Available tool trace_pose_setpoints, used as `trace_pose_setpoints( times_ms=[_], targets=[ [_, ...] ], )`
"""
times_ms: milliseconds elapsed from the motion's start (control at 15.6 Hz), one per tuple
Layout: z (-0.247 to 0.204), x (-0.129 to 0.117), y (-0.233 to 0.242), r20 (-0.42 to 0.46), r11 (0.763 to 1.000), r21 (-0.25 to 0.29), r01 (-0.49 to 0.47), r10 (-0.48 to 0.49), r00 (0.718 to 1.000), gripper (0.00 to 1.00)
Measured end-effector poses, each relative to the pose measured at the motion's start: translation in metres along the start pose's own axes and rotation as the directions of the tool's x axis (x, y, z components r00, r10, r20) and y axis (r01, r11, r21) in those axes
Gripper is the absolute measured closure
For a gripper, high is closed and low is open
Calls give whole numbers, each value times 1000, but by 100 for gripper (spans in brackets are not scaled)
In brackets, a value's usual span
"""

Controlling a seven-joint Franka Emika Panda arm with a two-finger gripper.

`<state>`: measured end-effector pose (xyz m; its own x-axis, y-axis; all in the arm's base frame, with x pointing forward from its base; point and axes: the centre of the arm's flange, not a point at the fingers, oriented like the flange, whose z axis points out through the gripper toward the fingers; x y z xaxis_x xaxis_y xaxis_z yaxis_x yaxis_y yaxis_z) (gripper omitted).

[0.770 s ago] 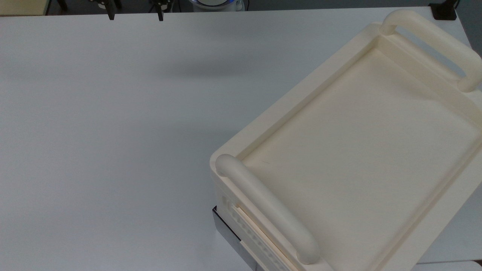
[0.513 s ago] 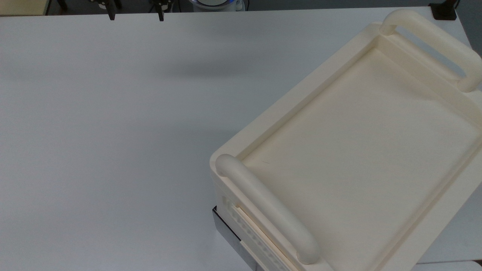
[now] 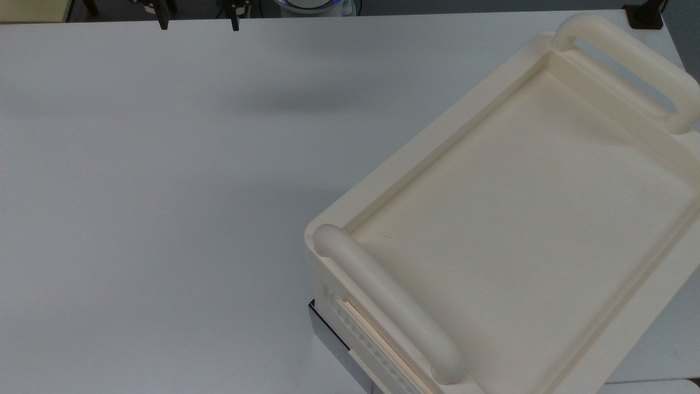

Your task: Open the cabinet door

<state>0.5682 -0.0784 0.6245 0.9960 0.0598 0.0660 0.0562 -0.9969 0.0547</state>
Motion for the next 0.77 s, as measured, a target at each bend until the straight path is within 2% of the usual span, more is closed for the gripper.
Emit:
trace_pose_setpoints(
  times_ms=[770],
  targets=[
    [1,0,-2,2,1000,1,4,-4,1000,0]
  ],
)
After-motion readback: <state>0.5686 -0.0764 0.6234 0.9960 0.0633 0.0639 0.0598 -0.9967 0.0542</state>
